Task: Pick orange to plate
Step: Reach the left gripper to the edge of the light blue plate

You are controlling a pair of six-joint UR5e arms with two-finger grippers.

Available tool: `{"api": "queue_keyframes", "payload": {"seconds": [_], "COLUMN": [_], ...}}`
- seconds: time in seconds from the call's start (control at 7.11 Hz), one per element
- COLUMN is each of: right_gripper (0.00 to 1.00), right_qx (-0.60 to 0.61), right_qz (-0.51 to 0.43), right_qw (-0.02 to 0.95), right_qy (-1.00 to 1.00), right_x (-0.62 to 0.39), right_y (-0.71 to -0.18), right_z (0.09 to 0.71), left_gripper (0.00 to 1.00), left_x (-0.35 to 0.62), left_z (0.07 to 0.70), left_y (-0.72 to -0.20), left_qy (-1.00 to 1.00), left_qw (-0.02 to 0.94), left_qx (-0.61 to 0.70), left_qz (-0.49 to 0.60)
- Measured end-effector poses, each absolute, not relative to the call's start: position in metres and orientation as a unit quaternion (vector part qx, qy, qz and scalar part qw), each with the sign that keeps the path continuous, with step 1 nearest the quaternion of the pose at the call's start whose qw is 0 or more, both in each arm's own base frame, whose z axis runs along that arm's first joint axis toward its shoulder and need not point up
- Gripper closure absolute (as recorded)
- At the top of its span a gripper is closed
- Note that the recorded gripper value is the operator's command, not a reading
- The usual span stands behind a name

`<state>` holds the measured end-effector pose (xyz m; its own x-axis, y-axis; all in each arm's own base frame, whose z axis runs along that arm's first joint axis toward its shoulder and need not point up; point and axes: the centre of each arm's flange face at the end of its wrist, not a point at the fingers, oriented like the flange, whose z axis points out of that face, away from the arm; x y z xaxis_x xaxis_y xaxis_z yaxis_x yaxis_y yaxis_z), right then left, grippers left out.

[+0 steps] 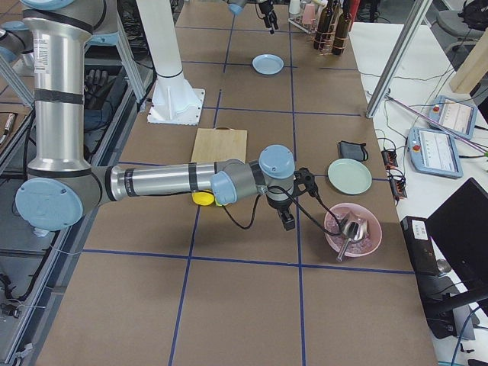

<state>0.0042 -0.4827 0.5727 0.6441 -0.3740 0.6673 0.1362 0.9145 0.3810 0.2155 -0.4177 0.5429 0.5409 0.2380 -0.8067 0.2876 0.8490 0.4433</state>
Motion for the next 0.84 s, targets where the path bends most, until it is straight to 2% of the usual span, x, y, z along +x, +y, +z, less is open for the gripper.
{"api": "queue_keyframes", "payload": {"seconds": [0.14, 0.28, 0.42, 0.84], "right_gripper": [0.00, 0.00, 0.00, 0.00], "right_qx": [0.150, 0.150, 0.151, 0.150], "right_qz": [-0.143, -0.143, -0.144, -0.143], "right_qw": [0.894, 0.894, 0.894, 0.894], "right_qy": [-0.397, -0.397, -0.397, -0.396], "right_x": [0.004, 0.004, 0.004, 0.005], "right_y": [-0.482, -0.482, -0.482, -0.482], "right_z": [0.573, 0.573, 0.573, 0.573], "left_gripper": [0.26, 0.43, 0.47, 0.52], "left_x": [0.246, 0.266, 0.280, 0.299], "left_z": [0.551, 0.558, 0.564, 0.565], "left_y": [-0.408, -0.403, -0.405, -0.416], "left_qy": [0.471, 0.465, 0.460, 0.459], "left_qw": [0.839, 0.843, 0.846, 0.846], "left_qx": [0.268, 0.264, 0.262, 0.262], "left_qz": [-0.044, -0.062, -0.072, -0.077]}}
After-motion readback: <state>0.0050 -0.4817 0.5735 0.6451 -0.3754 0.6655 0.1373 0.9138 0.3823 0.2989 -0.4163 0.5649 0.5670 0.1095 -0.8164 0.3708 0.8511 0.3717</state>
